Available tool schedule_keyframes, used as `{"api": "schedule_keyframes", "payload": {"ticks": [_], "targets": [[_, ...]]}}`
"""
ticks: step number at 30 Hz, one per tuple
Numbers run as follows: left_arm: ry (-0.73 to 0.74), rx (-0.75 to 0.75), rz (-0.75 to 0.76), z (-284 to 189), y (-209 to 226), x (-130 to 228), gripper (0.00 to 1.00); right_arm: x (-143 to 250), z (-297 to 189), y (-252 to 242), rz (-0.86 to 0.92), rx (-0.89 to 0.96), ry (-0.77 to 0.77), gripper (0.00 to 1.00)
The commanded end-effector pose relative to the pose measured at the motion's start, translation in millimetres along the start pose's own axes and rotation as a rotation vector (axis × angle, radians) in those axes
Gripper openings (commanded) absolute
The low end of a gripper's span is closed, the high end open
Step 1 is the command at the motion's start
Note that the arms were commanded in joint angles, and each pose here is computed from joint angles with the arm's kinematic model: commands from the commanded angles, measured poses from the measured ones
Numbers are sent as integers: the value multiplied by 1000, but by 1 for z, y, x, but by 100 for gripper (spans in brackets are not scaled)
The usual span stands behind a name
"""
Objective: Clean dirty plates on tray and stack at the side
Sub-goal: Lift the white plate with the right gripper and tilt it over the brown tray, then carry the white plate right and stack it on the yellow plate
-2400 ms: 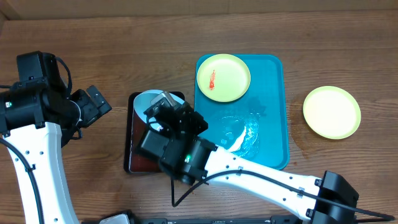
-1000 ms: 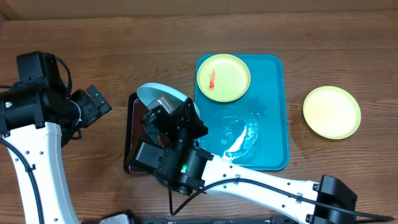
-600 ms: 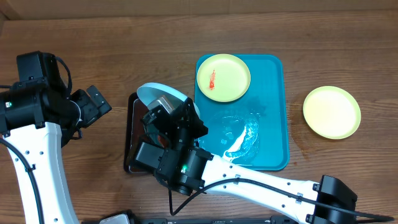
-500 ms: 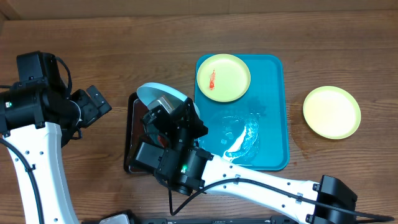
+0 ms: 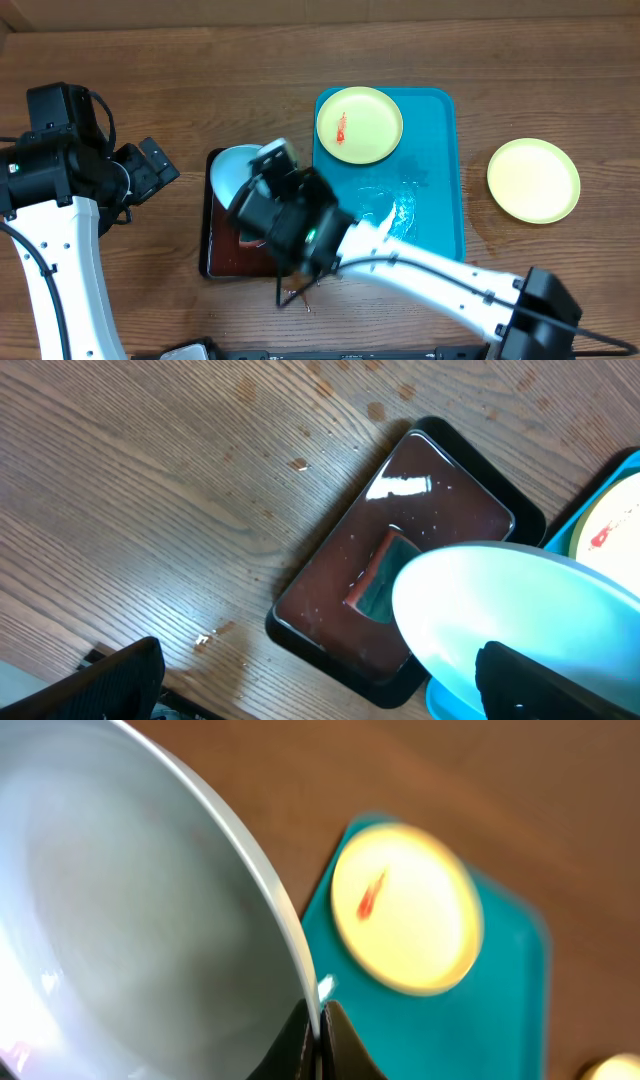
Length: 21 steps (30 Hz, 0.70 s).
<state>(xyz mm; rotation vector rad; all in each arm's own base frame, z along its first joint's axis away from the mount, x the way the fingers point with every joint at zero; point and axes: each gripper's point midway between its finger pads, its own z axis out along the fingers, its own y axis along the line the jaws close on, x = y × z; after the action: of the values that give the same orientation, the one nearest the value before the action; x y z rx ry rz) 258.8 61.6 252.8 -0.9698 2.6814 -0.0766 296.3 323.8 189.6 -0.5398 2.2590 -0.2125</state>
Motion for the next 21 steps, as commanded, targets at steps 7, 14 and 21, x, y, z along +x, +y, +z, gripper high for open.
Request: {"api": "schedule_keyframes", "payload": {"ticks": [7, 14, 21], "targets": [[-30, -2, 3, -7, 2, -3, 100, -67, -47, -106, 503, -502, 79, 4], [-30, -2, 3, -7, 2, -3, 100, -1, -6, -300, 954, -274, 191, 4], [-30, -2, 3, -7, 2, -3, 100, 147, 27, -416, 1357, 9, 474, 4]]}}
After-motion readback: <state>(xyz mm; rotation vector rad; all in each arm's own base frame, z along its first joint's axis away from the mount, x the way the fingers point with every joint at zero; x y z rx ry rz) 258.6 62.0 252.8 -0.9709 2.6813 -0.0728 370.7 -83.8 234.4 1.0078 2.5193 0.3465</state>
